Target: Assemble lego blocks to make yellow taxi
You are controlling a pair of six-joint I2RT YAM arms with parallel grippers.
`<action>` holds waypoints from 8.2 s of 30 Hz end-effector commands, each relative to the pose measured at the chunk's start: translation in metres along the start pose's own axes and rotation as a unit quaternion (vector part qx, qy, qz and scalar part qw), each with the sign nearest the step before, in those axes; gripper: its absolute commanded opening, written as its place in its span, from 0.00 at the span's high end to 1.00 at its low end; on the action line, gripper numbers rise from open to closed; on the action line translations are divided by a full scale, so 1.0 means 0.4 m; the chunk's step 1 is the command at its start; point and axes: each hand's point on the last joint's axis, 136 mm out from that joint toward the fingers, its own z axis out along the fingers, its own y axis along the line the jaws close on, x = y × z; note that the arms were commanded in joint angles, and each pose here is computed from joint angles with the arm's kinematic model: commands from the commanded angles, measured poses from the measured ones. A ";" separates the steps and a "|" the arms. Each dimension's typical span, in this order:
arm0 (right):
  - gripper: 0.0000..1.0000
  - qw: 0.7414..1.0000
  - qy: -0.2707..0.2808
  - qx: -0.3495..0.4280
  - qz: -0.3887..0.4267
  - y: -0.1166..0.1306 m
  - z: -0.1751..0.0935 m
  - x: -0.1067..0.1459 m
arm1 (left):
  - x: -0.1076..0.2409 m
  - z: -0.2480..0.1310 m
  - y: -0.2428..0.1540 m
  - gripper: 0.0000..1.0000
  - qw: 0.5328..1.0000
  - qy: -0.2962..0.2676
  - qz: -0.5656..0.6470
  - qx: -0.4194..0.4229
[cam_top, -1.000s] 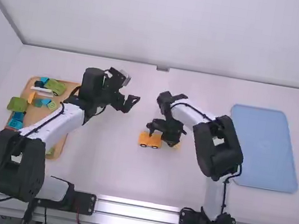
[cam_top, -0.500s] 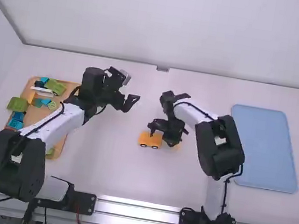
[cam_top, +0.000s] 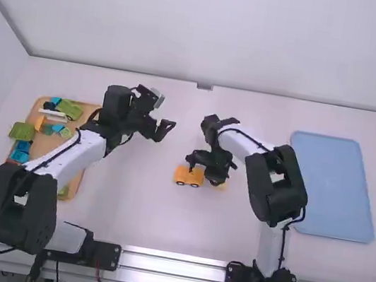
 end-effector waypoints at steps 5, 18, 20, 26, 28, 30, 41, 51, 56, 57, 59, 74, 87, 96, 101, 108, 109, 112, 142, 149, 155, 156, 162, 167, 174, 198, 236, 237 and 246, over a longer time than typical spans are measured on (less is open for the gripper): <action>0.42 1.000 0.003 -0.005 -0.002 0.002 0.005 0.002 | -0.003 -0.005 -0.006 0.01 1.000 -0.002 0.000 0.003; 0.02 0.998 -0.026 0.047 0.015 -0.019 -0.138 -0.026 | -0.004 -0.005 -0.007 0.01 1.000 -0.002 0.000 0.003; 0.02 0.997 -0.041 0.061 0.014 -0.021 -0.174 -0.030 | -0.004 -0.005 -0.006 0.01 1.000 -0.002 0.001 0.003; 0.02 0.987 -0.117 0.112 0.004 0.001 -0.314 -0.041 | -0.005 -0.005 -0.006 0.01 1.000 -0.003 0.001 0.002; 0.02 0.979 -0.172 0.105 -0.036 0.036 -0.358 -0.038 | -0.005 -0.005 -0.004 0.01 1.000 -0.003 0.001 0.001; 0.02 0.970 -0.213 0.106 -0.057 0.049 -0.380 -0.038 | -0.005 -0.005 -0.004 0.01 1.000 -0.003 0.002 0.001; 0.02 0.945 -0.288 0.154 0.014 -0.060 -0.347 0.074 | -0.003 -0.005 -0.006 0.01 1.000 -0.002 0.026 0.003; 0.02 0.937 -0.319 0.143 0.020 -0.055 -0.246 0.068 | 0.011 -0.005 -0.012 0.01 1.000 0.008 0.005 0.008; 0.02 0.916 -0.377 0.126 -0.052 0.006 -0.175 0.021 | 0.033 -0.023 -0.141 0.01 0.972 -0.026 0.174 0.156; 0.02 0.909 -0.393 0.124 -0.062 0.014 -0.170 0.014 | 0.039 -0.029 -0.160 0.01 0.964 -0.036 0.198 0.177; 0.02 0.898 -0.417 0.122 -0.068 0.023 -0.166 0.006 | 0.051 -0.036 -0.184 0.01 0.951 -0.049 0.228 0.202; 0.02 0.843 -0.524 0.119 -0.034 0.052 -0.126 0.066 | 0.195 0.011 -0.265 0.01 0.896 -0.101 0.228 0.368; 0.00 0.831 -0.548 0.091 -0.026 -0.008 -0.006 0.050 | 0.239 0.033 -0.259 0.01 0.895 -0.106 0.233 0.366; 0.33 0.813 -0.571 0.090 -0.063 -0.008 0.014 0.066 | 0.244 0.031 -0.262 0.01 0.896 -0.114 0.230 0.361; 0.33 0.813 -0.572 0.083 -0.072 -0.001 0.039 0.052 | 0.228 0.007 -0.282 0.01 0.882 -0.143 0.228 0.386; 0.50 0.817 -0.566 0.082 -0.073 0.001 0.046 0.050 | 0.226 -0.001 -0.289 0.01 0.877 -0.148 0.227 0.396; 0.52 0.817 -0.567 0.081 -0.074 0.003 0.046 0.048 | 0.227 -0.002 -0.290 0.01 0.877 -0.148 0.226 0.397; 0.61 0.817 -0.566 0.081 -0.071 0.000 0.046 0.051 | 0.227 -0.001 -0.289 0.01 0.878 -0.148 0.226 0.396; 0.84 0.813 -0.559 0.074 -0.144 0.052 -0.145 0.004 | 0.411 0.179 -0.278 0.01 0.907 -0.003 0.262 0.330; 0.82 0.810 -0.562 0.065 -0.151 0.059 -0.157 -0.044 | 0.441 0.183 -0.268 0.04 0.904 0.009 0.290 0.316; 0.83 0.830 -0.537 0.068 -0.134 0.045 -0.142 -0.075 | 0.454 0.175 -0.275 0.11 0.900 0.006 0.296 0.319; 0.82 0.832 -0.533 0.067 -0.137 0.048 -0.139 -0.080 | 0.454 0.175 -0.272 0.13 0.901 0.005 0.296 0.317; 0.82 0.840 -0.517 0.068 -0.150 0.060 -0.124 -0.097 | 0.454 0.175 -0.276 0.26 0.900 0.006 0.296 0.319; 0.82 0.842 -0.516 0.065 -0.147 0.061 -0.121 -0.098 | 0.457 0.175 -0.281 0.37 0.899 0.007 0.297 0.321; 0.80 0.841 -0.525 0.058 -0.116 0.028 -0.097 -0.113 | 0.476 0.165 -0.286 0.43 0.900 0.015 0.290 0.325; 0.84 0.870 -0.481 0.034 -0.100 0.031 -0.027 -0.134 | 0.471 0.170 -0.282 0.41 0.905 0.022 0.276 0.322; 0.48 0.801 -0.581 0.019 -0.140 0.029 -0.129 -0.138 | 0.475 0.168 -0.283 0.41 0.906 0.024 0.274 0.322; 0.56 0.803 -0.580 0.020 -0.138 0.027 -0.127 -0.136 | 0.475 0.168 -0.283 0.42 0.906 0.024 0.274 0.322; 1.00 0.854 -0.511 0.020 -0.099 0.016 -0.053 -0.111 | 0.479 0.173 -0.273 0.42 0.908 0.032 0.278 0.312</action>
